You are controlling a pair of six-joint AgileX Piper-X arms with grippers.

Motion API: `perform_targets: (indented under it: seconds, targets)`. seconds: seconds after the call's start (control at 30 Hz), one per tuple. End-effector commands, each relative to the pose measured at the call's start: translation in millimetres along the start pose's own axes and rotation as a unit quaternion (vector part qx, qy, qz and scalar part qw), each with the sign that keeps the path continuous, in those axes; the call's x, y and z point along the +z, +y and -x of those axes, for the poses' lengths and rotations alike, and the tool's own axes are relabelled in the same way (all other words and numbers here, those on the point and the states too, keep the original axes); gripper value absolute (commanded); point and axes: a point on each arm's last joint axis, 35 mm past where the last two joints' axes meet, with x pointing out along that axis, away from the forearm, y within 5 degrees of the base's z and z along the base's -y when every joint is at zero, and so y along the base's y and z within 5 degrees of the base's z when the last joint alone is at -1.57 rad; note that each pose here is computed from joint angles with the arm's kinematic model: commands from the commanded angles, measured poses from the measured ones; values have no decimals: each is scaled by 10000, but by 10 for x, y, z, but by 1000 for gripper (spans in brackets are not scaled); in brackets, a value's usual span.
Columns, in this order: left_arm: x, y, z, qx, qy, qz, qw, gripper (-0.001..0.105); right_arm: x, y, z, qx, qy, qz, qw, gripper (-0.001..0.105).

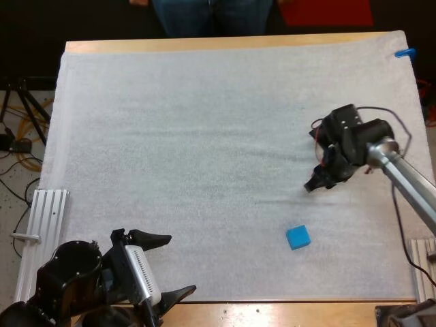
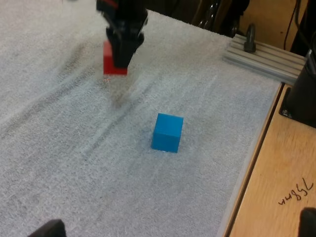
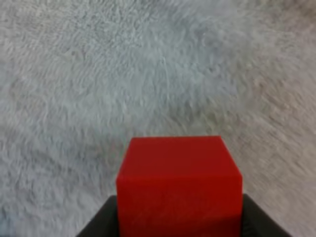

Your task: Stack red cube on blue cube

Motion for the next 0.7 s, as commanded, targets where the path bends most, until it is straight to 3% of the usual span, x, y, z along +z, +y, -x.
perform_targets:
  seconds: [0.0,0.3,0.67]
  targets:
    - [15,-11,7,-66,-8,-24,10000,87,-40,20,145,-58,-16,-26,10000,3]
    - [15,-11,7,-66,-8,-24,10000,87,-235,233,658,-118,-173,-345,9992,3]
    - [15,-11,7,-66,-8,-24,10000,87,-82,801,734,-55,-104,58,9999,3]
